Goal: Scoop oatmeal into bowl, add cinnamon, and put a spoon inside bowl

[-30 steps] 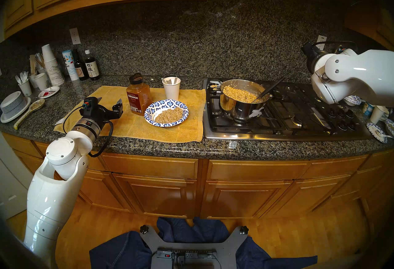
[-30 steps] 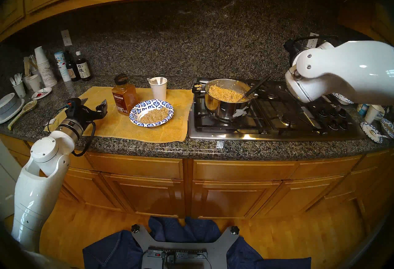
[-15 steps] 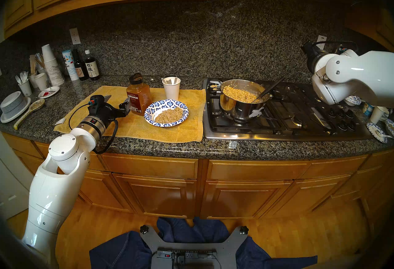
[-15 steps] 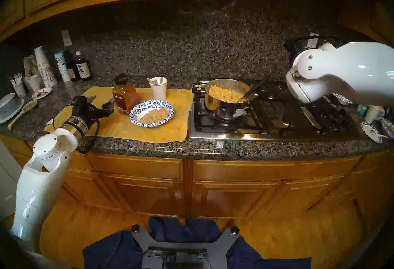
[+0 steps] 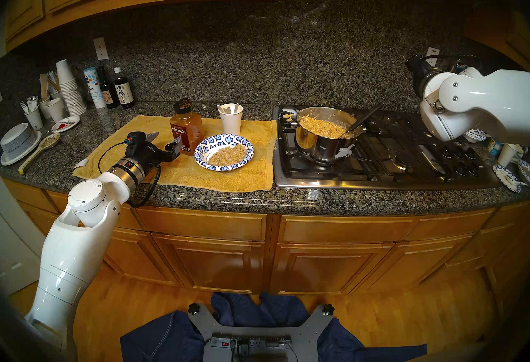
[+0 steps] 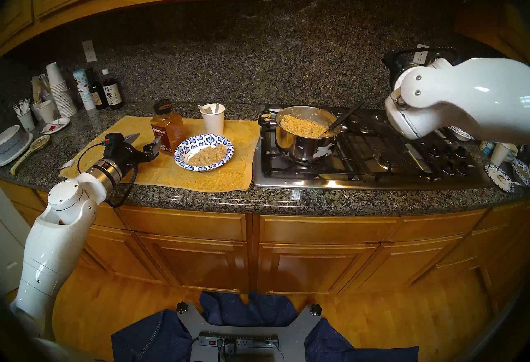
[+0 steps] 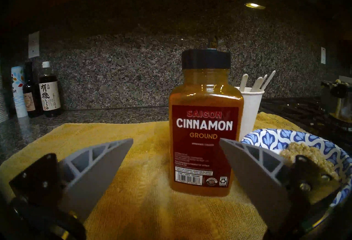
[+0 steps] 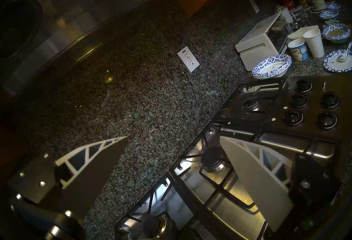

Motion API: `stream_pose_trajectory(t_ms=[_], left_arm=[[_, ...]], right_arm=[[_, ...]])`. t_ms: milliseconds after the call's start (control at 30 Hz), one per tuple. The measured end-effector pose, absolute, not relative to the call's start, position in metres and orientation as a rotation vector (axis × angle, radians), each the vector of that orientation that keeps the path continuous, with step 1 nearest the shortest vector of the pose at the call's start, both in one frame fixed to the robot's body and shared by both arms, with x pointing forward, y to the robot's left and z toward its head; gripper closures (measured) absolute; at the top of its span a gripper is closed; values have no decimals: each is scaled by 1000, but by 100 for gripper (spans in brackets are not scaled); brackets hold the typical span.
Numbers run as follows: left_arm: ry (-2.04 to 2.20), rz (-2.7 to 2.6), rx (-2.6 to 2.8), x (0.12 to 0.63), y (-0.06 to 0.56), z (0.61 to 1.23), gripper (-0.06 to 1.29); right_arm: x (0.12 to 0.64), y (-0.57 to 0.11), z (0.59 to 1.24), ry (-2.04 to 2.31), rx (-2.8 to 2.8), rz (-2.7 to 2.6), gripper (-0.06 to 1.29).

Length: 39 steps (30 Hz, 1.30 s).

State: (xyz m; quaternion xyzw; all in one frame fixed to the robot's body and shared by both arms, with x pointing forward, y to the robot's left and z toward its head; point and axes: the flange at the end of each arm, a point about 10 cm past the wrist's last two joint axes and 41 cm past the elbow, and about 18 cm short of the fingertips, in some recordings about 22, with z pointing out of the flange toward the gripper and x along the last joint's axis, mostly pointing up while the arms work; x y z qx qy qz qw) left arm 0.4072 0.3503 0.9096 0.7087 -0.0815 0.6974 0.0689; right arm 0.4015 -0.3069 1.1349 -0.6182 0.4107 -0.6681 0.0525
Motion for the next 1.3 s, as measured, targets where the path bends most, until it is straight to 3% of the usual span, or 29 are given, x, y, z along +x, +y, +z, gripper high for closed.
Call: stream_pose_trajectory(t_ms=[1300], left_arm=[[-371, 2124, 1961, 421, 350, 916, 0]], right_arm=[[402, -305, 1138, 1213, -1856, -2049, -1]])
